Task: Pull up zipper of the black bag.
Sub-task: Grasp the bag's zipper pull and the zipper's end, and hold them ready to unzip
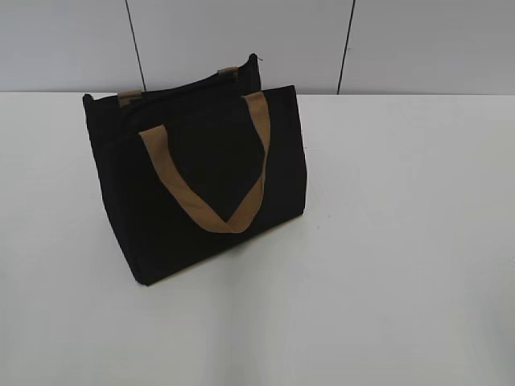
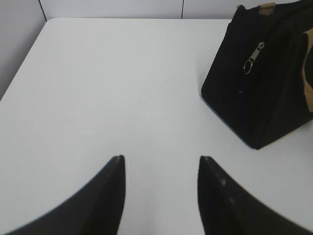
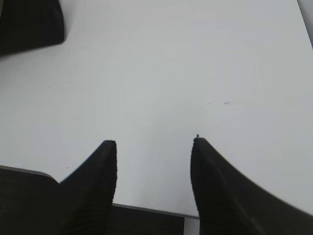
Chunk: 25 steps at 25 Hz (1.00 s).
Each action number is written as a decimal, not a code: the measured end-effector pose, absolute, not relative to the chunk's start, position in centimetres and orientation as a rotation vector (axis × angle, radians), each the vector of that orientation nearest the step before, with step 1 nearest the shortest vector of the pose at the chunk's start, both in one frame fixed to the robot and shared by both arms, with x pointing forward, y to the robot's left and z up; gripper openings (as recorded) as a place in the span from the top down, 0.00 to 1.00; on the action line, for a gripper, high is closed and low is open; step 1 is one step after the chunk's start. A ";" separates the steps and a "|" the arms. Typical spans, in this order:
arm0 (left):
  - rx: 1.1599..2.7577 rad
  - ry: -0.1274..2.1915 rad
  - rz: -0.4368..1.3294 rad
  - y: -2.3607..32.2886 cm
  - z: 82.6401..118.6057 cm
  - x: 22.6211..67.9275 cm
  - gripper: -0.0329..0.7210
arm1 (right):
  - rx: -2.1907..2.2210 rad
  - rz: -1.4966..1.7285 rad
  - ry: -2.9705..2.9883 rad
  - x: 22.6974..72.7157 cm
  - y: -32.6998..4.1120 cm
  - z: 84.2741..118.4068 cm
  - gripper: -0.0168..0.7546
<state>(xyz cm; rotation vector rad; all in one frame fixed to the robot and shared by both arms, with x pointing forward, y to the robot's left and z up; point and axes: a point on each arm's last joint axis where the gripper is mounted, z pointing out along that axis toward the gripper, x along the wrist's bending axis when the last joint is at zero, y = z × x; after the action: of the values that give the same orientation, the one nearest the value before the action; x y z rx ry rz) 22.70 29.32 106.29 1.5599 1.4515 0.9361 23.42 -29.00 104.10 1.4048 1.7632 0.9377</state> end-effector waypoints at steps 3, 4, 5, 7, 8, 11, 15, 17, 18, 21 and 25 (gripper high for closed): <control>1.560 1.452 0.936 29.3 106.3 22.7 0.49 | 1.405 0.938 1.763 23.4 -29.0 104.1 0.49; 1.560 1.452 0.936 29.3 106.3 22.7 0.49 | 1.405 0.938 1.763 23.4 -29.0 104.1 0.49; 1.560 1.452 0.936 29.3 106.3 22.7 0.50 | 1.405 0.938 1.763 23.4 -29.0 104.1 0.49; 1.560 1.452 0.936 29.3 106.3 22.7 0.50 | 1.405 0.938 1.763 23.4 -29.0 104.1 0.49; 1.560 1.452 0.936 29.3 106.3 22.7 0.50 | 1.405 0.938 1.763 23.4 -29.0 104.1 0.49; 1.559 1.452 0.936 29.3 106.3 22.7 0.50 | 1.405 0.938 1.763 23.4 -29.0 104.1 0.49; 1.559 1.452 0.936 29.3 106.3 22.7 0.51 | 1.405 0.938 1.763 23.4 -29.0 104.1 0.49; 1.559 1.452 0.936 29.3 106.3 22.7 0.52 | 1.405 0.938 1.763 23.4 -29.0 104.1 0.49; 1.559 1.452 0.936 29.3 106.3 22.7 0.53 | 1.405 0.938 1.763 23.4 -29.0 104.1 0.49; 1.559 1.452 0.936 29.3 106.3 22.7 0.54 | 1.405 0.938 1.763 23.4 -29.0 104.1 0.49; 1.559 1.452 0.936 29.3 106.3 22.7 0.54 | 1.405 0.938 1.763 23.4 -29.0 104.1 0.49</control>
<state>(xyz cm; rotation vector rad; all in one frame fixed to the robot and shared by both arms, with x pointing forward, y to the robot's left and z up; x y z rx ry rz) 22.70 29.32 106.29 1.5590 1.4522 0.9355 23.42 -29.00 104.10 1.4048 1.7632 0.9377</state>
